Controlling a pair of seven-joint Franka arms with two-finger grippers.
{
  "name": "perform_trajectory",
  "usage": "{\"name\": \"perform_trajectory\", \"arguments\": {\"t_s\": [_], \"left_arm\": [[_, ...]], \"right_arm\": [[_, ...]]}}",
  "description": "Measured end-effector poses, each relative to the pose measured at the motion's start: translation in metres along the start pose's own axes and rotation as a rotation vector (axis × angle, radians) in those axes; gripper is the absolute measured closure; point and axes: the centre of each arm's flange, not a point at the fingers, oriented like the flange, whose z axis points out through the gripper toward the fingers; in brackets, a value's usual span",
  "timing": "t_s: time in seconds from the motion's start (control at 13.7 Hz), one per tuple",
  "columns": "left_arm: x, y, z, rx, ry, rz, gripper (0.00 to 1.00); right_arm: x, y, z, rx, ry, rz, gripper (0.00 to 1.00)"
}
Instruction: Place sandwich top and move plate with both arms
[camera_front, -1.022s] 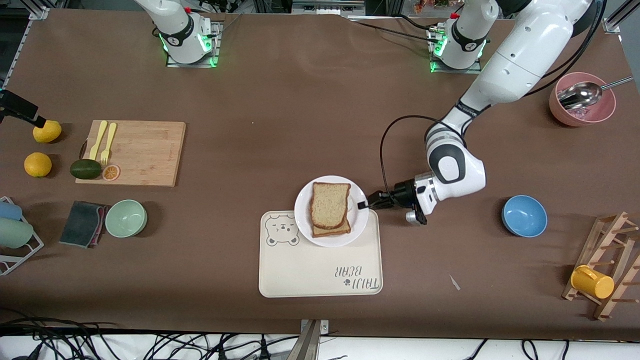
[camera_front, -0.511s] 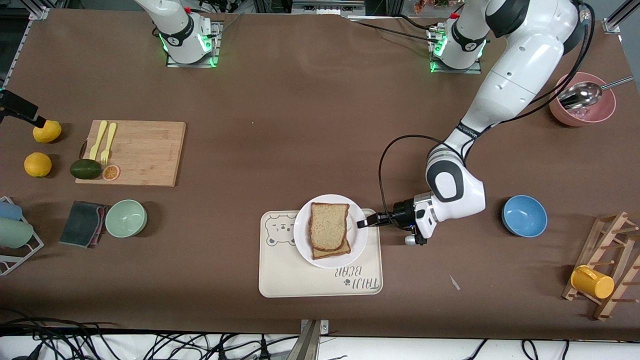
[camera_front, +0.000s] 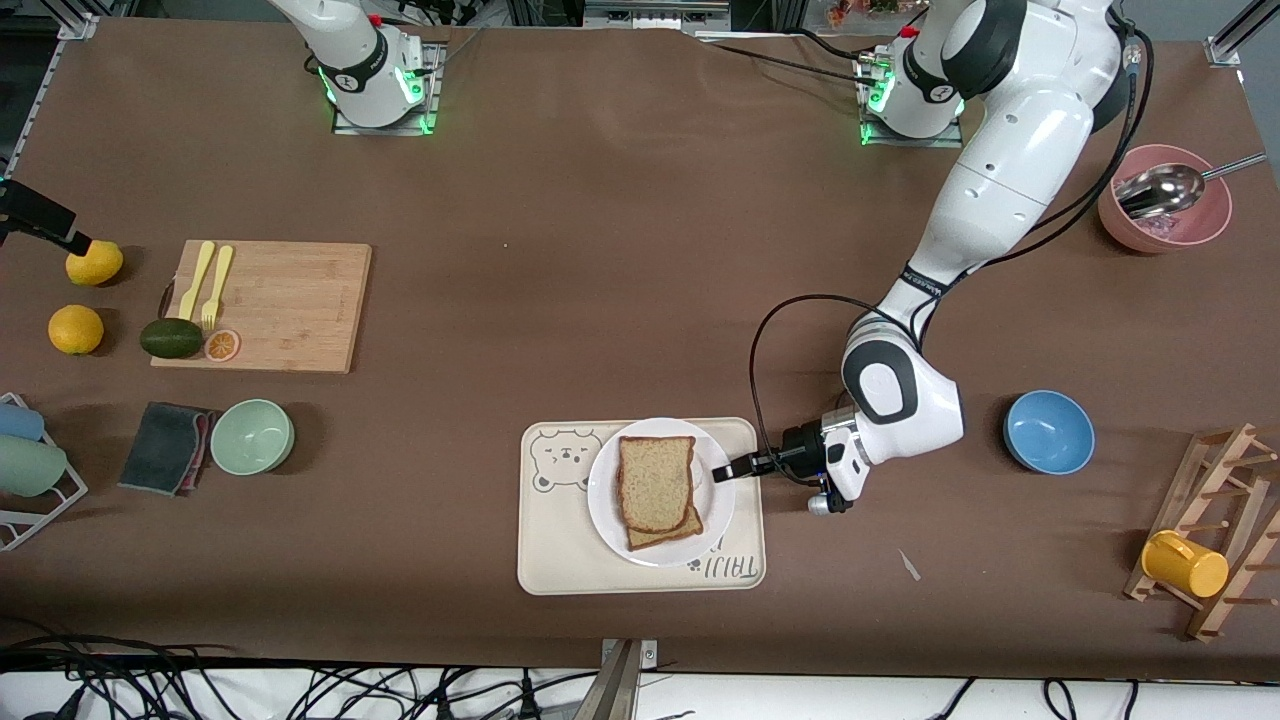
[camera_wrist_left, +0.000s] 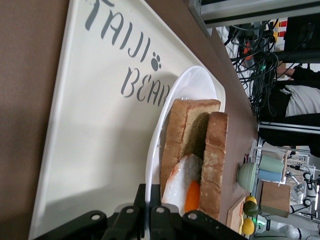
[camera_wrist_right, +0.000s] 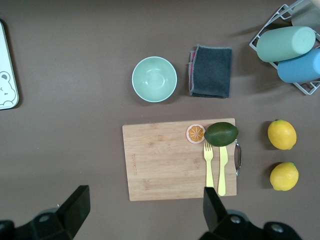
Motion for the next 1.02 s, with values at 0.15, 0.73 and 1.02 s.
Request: {"name": "perform_trajectory", "arguments": {"t_s": [0.15, 0.73, 1.02], "left_arm": [[0.005, 0.005, 0.002, -0.01, 0.009, -0.012, 0.96], [0.004, 0.007, 0.016, -0.018, 0.005, -0.023, 0.96], [0.004, 0.007, 0.016, -0.015, 0.005, -0.021, 0.96]], "right_arm": [[0.0, 0.0, 0.0, 0.0, 0.0, 0.0, 0.0], [0.0, 0.0, 0.0, 0.0, 0.0, 0.0, 0.0], [0.0, 0.0, 0.0, 0.0, 0.001, 0.0, 0.0]]}}
